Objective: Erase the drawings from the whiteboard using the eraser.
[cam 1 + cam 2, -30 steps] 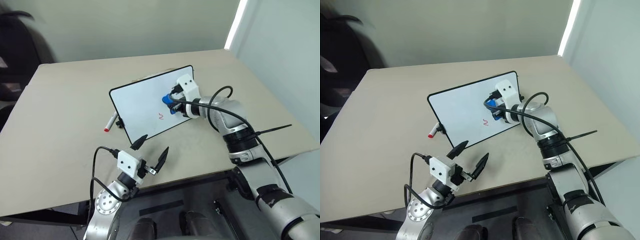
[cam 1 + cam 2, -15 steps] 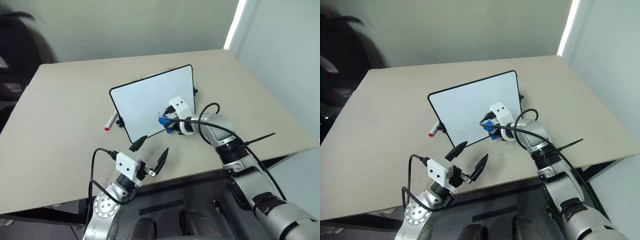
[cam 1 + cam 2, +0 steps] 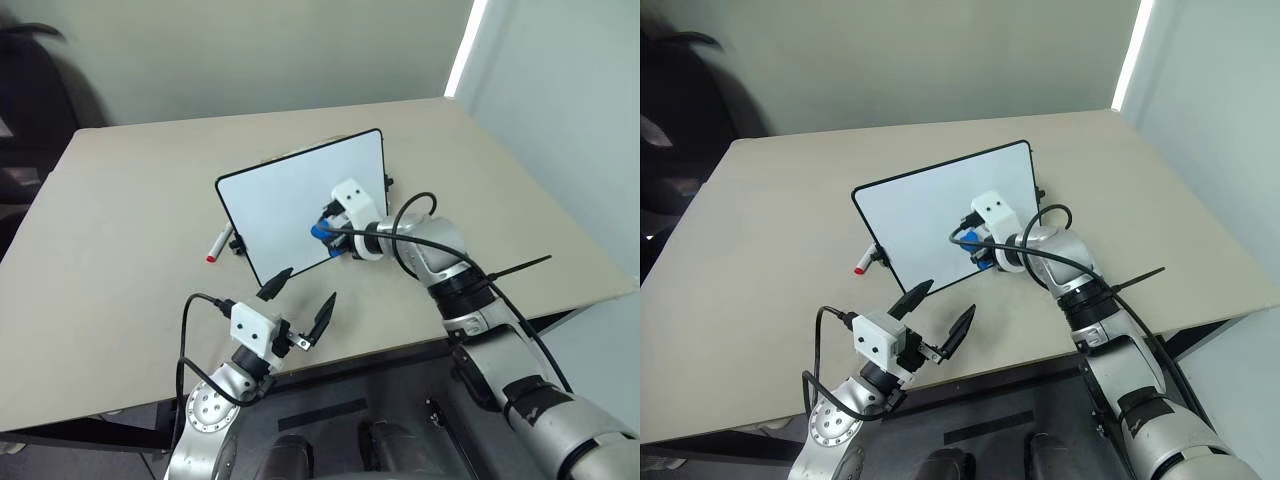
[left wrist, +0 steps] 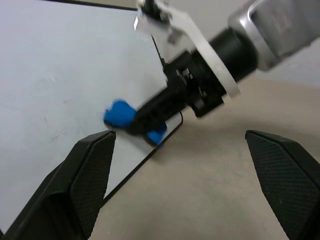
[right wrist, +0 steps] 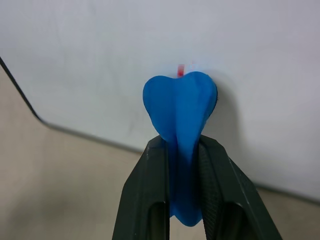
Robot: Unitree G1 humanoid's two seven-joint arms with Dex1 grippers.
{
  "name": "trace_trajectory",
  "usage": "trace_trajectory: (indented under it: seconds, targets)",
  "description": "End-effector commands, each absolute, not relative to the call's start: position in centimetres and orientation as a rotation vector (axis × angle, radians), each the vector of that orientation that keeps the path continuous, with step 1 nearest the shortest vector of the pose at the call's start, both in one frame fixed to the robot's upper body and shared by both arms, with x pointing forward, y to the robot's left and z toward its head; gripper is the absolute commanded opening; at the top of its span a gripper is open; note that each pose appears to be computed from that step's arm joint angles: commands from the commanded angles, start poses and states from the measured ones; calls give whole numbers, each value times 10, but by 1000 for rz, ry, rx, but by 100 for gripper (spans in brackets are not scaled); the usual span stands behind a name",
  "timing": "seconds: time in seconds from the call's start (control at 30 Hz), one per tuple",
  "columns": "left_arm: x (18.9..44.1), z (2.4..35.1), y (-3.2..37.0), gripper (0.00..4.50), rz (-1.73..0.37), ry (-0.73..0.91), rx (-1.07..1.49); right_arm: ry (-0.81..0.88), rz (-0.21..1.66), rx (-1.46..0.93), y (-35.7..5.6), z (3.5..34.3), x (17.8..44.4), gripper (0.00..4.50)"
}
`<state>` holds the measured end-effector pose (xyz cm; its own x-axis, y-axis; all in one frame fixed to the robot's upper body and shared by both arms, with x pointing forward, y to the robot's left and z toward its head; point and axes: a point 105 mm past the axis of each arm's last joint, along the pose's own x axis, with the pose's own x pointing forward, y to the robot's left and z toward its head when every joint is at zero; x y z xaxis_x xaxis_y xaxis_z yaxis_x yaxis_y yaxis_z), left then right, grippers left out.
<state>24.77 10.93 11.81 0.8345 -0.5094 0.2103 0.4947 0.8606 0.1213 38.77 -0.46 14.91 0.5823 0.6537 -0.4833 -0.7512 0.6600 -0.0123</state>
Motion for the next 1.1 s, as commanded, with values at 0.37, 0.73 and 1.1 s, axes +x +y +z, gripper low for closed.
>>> trace_trajectory:
  seconds: [0.37, 0.73, 1.1]
  targets:
    - [250, 126, 106, 450, -544, -274, 66, 470, 823, -239, -3, 134, 384, 52]
    - [252, 126, 107, 450, -546, -276, 67, 370, 741, -205, -34, 166, 386, 52]
    - [251, 125, 104, 450, -558, -271, 61, 480, 484, -201, -135, 159, 360, 52]
